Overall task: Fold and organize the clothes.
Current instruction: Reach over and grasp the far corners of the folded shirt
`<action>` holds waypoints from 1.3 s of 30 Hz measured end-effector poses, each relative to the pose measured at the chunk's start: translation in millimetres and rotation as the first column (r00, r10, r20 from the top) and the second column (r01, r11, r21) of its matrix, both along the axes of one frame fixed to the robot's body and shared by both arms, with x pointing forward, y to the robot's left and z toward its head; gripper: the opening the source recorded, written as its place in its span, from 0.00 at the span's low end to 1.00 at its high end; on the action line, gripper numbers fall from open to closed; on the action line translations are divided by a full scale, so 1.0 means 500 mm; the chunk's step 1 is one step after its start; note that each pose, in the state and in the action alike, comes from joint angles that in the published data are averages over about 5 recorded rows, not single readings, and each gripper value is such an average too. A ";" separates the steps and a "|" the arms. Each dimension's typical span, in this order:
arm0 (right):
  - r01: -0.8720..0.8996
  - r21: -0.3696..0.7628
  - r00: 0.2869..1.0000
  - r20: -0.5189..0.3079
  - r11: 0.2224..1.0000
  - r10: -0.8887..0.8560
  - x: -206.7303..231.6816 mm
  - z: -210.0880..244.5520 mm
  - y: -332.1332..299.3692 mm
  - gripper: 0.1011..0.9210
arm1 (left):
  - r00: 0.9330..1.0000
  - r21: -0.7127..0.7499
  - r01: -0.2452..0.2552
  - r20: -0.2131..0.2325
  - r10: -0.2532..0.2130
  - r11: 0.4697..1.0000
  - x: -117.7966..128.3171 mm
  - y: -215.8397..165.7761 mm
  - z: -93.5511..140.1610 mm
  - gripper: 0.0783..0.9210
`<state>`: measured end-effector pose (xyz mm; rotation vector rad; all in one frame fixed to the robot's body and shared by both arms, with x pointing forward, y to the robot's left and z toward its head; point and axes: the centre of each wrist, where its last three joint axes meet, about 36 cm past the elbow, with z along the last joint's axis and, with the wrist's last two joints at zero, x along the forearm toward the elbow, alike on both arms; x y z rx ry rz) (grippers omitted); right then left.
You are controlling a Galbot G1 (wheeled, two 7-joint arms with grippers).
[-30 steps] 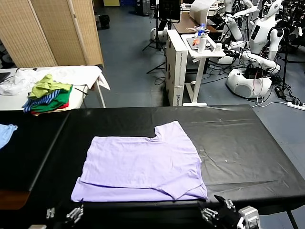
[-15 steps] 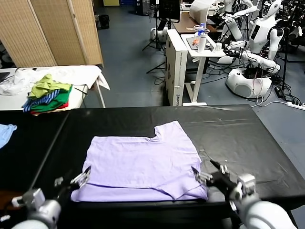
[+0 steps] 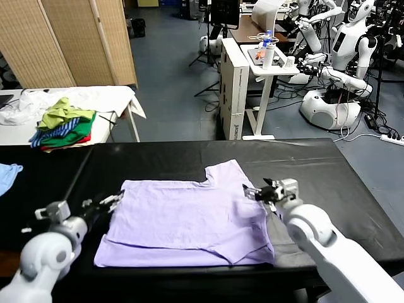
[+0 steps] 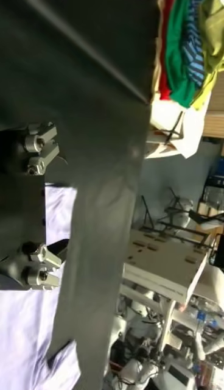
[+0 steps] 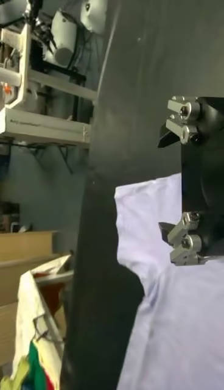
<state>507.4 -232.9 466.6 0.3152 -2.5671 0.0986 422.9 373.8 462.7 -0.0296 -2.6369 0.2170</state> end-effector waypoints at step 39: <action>0.028 0.022 0.992 -0.122 0.999 -0.025 0.125 -0.045 0.040 0.63 | 0.992 -0.021 0.020 -0.128 -0.023 1.000 0.158 -0.007 -0.077 0.80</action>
